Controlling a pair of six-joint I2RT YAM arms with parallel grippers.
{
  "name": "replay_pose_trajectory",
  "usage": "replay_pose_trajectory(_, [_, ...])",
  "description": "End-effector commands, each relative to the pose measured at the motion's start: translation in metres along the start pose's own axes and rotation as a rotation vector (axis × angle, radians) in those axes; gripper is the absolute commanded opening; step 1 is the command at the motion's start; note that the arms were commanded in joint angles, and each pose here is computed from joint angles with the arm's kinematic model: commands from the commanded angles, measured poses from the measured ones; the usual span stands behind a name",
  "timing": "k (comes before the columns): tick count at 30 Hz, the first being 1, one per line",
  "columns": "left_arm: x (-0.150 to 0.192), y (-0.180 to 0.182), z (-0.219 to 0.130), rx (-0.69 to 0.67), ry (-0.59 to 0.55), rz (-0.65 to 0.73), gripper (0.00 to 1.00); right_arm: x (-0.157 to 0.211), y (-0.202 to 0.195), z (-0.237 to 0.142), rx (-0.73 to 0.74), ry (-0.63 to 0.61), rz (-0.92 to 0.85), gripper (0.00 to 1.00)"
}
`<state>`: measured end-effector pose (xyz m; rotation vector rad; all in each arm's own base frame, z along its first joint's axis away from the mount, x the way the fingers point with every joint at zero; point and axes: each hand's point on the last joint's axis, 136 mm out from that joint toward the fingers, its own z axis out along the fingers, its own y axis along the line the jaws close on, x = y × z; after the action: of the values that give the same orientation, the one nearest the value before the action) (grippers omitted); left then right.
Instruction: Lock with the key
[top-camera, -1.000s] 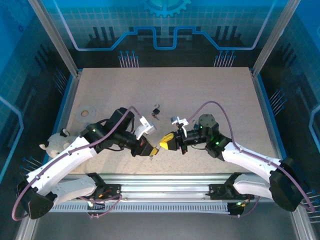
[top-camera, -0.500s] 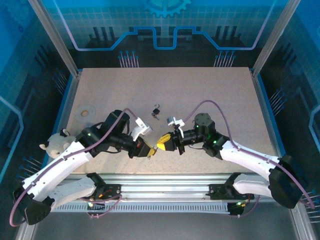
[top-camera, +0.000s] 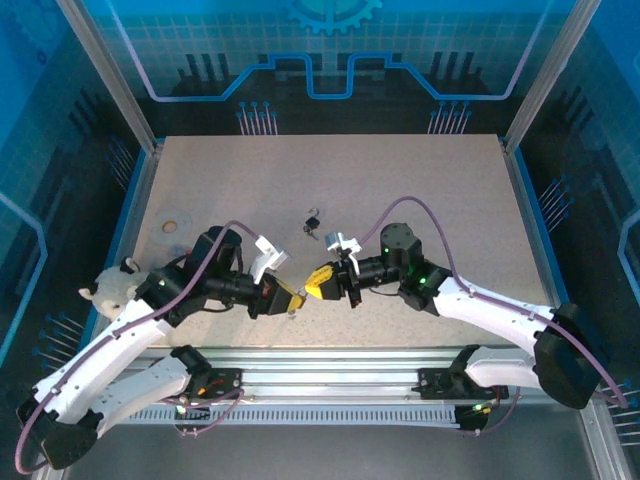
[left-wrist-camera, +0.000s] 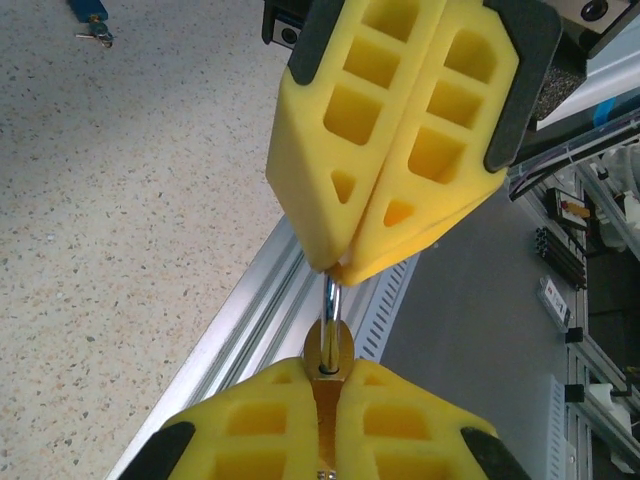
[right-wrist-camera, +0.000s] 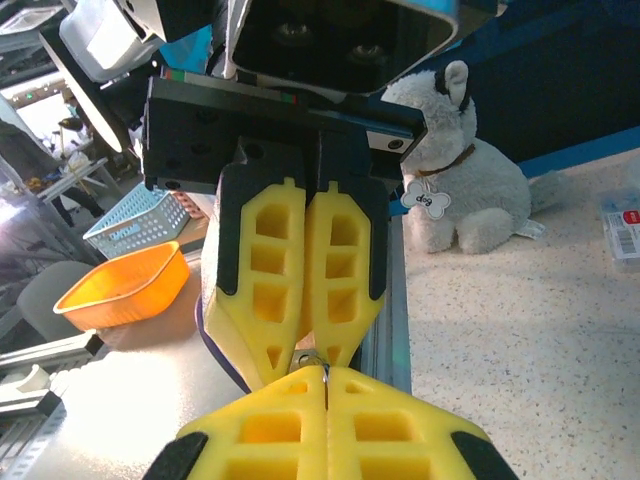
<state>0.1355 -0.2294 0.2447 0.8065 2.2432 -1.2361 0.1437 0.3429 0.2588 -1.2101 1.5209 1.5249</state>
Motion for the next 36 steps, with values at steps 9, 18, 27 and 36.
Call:
replay_pose_trajectory(9, [-0.069,-0.007,-0.033,-0.04,-0.331,0.128,0.0,0.05,0.047,0.021,-0.235,0.209,0.08,0.0])
replay_pose_trajectory(18, [-0.069,0.007,-0.033,-0.096,-0.334,0.104,0.0,0.048,0.047,0.021,-0.223,0.202,0.068,0.0])
replay_pose_trajectory(27, [-0.069,0.015,-0.033,-0.136,-0.327,0.088,0.0,0.022,0.025,0.001,-0.108,0.056,0.067,0.0])
replay_pose_trajectory(36, [-0.068,0.024,-0.033,-0.179,-0.322,0.073,0.0,-0.003,-0.001,-0.032,0.015,-0.123,0.097,0.27])
